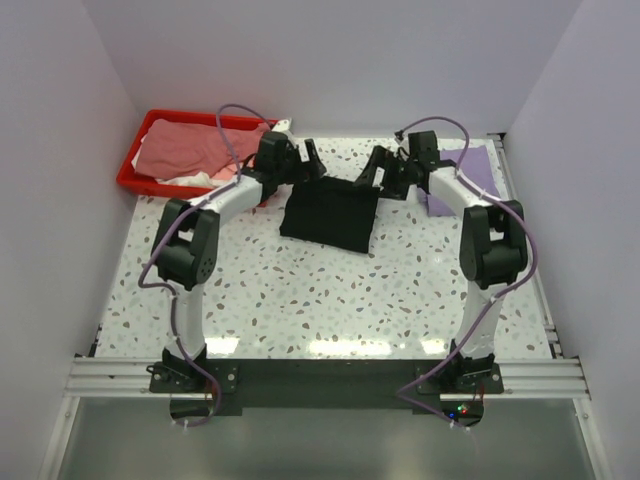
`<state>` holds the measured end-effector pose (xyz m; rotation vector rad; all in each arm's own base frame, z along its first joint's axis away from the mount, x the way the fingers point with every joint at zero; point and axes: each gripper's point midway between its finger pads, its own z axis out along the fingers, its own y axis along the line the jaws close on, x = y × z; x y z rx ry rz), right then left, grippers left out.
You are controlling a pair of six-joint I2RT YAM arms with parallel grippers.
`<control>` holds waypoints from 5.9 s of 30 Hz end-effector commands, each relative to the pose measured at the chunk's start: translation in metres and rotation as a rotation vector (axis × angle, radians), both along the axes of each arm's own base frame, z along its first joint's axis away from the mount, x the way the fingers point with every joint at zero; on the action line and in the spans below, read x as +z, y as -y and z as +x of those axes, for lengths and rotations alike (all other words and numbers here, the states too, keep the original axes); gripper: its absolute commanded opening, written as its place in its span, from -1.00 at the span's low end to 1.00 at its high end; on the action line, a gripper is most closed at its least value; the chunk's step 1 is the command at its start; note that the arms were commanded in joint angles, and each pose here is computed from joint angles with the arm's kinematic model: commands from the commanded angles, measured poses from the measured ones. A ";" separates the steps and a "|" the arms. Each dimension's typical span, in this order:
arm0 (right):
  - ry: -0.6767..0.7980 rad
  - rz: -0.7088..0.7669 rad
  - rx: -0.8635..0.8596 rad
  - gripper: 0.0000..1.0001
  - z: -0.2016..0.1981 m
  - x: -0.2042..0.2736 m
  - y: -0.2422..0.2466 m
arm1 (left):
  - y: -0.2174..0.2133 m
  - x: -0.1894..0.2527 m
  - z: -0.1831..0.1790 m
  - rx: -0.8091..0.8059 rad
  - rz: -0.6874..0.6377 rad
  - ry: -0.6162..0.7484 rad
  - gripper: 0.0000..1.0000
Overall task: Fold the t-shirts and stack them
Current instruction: Fold the tshirt, then neatly place the folded tshirt to the corner
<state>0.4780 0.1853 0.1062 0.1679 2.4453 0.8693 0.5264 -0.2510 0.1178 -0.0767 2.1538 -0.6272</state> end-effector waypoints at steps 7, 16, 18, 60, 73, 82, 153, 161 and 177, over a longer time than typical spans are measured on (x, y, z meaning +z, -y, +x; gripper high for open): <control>0.070 0.114 0.032 0.98 0.035 0.011 -0.029 | 0.026 -0.010 0.023 -0.056 -0.095 0.032 1.00; -0.006 0.024 -0.024 0.98 0.066 -0.043 -0.020 | 0.018 -0.051 0.049 0.024 -0.022 0.001 1.00; -0.048 -0.006 -0.027 0.98 0.065 -0.062 -0.017 | 0.016 -0.058 0.050 0.036 -0.010 -0.015 1.00; -0.086 -0.256 -0.048 0.77 -0.011 -0.048 0.011 | -0.151 0.018 -0.246 0.377 0.015 -0.018 1.00; -0.134 -0.419 0.017 -0.09 -0.019 -0.087 -0.019 | -0.155 0.013 -0.257 0.384 0.007 -0.022 1.00; -0.082 -0.623 0.071 -1.00 -0.012 -0.099 -0.014 | -0.156 0.000 -0.256 0.392 0.028 -0.051 1.00; 0.276 -1.508 -0.115 -1.00 0.041 0.184 0.218 | -0.165 0.018 -0.251 0.467 0.024 -0.041 1.00; 0.331 -1.322 -0.122 -1.00 0.034 0.202 0.198 | -0.163 0.016 -0.248 0.467 0.025 -0.046 1.00; 0.317 -1.334 -0.117 -1.00 0.021 0.202 0.183 | -0.163 0.014 -0.248 0.460 0.039 -0.051 1.00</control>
